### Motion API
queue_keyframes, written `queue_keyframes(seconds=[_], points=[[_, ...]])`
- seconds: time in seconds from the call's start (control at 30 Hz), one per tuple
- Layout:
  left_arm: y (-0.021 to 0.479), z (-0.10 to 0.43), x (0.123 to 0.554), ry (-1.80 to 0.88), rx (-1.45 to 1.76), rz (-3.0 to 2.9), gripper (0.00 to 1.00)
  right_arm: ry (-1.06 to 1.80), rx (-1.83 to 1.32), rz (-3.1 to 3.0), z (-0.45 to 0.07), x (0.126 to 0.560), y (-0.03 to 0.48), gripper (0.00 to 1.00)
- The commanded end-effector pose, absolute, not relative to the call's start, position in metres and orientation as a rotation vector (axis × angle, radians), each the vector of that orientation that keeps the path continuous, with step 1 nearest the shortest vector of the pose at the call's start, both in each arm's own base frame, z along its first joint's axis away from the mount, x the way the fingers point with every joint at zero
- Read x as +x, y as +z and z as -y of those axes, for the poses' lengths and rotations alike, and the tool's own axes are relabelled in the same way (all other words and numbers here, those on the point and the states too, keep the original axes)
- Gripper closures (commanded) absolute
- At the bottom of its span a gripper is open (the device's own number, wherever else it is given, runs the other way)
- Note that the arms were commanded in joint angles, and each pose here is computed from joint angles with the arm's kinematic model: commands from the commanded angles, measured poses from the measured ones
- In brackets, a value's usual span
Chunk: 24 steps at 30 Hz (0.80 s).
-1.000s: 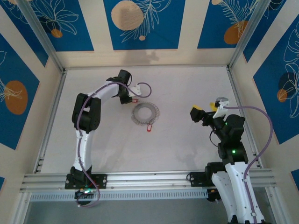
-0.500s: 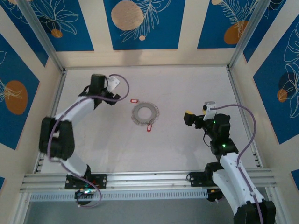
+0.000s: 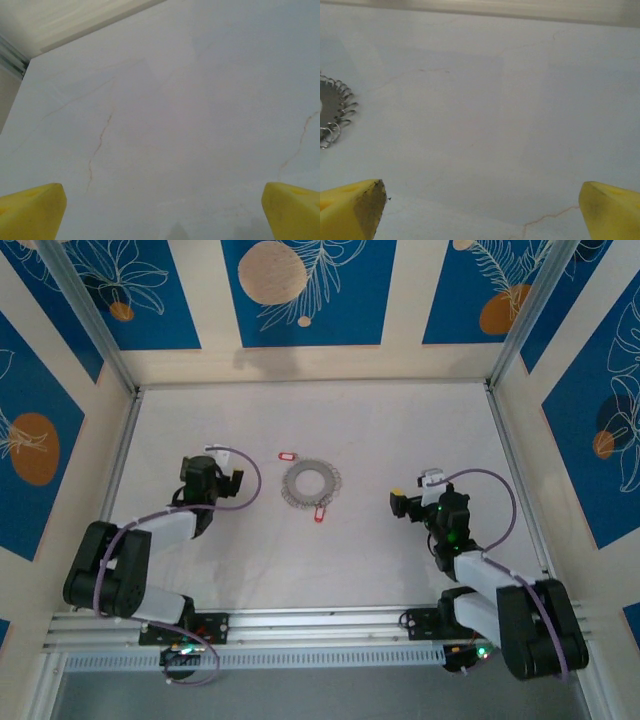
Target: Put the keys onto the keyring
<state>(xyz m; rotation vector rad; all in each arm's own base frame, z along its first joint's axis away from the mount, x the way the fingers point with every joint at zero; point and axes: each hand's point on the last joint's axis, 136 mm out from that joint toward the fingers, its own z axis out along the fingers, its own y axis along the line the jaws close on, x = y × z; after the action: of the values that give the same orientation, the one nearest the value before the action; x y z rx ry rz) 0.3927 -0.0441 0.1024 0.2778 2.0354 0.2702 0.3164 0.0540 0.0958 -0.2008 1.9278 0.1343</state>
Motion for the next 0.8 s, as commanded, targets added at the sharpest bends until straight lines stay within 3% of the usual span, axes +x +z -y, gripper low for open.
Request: queue_keyframes(seconds=[0.0, 0.2, 0.77], points=[[0.104, 0.041, 0.397, 0.245, 0.209, -1.959, 0.00, 0.151, -0.209, -1.748, -0.057, 0.337, 0.135, 0.01], [0.095, 0.015, 0.399, 0.123, 0.063, -1.980, 0.00, 0.148, -0.206, -1.738, -0.057, 0.359, 0.115, 0.01], [0.088, 0.021, 0.395, 0.065, 0.105, -1.946, 0.00, 0.155, -0.169, -1.825, -0.051, 0.376, 0.102, 0.01]])
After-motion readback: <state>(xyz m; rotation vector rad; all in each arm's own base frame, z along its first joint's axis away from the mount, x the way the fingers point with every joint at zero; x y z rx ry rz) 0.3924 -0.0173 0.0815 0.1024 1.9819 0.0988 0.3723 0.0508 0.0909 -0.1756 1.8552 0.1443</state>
